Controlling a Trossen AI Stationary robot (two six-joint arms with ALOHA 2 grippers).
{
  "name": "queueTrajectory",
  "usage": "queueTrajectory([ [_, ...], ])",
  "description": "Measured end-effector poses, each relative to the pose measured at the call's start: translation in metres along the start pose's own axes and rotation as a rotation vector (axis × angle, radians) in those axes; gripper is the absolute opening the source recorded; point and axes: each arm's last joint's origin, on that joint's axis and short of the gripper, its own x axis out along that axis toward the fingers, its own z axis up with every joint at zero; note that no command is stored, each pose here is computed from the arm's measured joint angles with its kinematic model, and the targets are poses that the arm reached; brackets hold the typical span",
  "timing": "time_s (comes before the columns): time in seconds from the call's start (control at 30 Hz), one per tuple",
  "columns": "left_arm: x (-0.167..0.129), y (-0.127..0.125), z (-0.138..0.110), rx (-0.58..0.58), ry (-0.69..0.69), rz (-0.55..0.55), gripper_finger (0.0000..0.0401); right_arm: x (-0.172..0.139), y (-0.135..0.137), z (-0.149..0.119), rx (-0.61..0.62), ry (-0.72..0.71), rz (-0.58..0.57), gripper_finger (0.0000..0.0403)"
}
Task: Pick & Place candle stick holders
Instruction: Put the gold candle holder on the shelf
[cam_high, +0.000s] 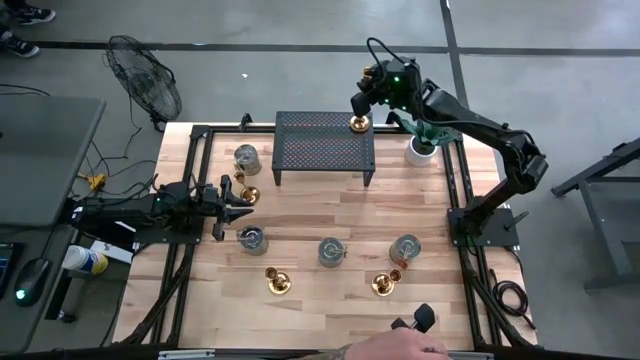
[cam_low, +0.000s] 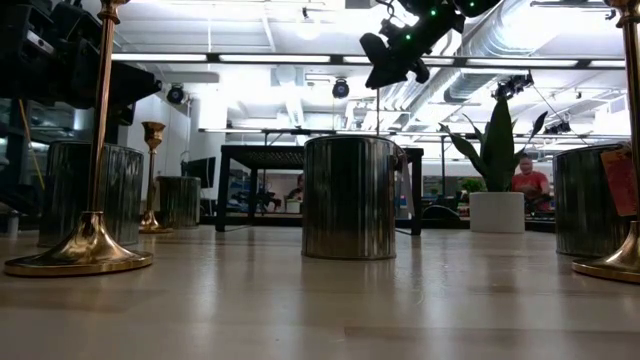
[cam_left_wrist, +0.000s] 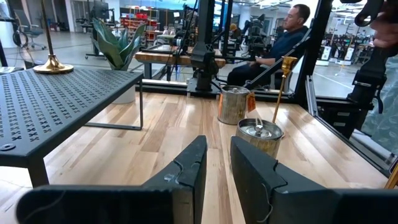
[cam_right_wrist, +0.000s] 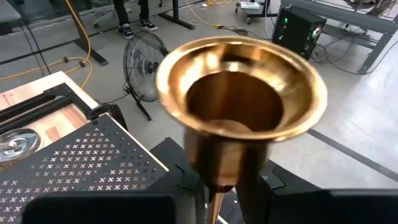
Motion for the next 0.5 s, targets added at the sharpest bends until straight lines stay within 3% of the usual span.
queueTrajectory([
  [0.23,0.0000,0.0000,0.0000,0.000,0.000,0.000,0.0072,0.0000,0.0001,-0.0001,0.017,0.000,0.003,0.0109],
  [0.5,0.0000,0.0000,0.0000,0.000,0.000,0.000,0.0072,-0.0001,0.0001,-0.0027,0.047,0.028,0.002,0.0125],
])
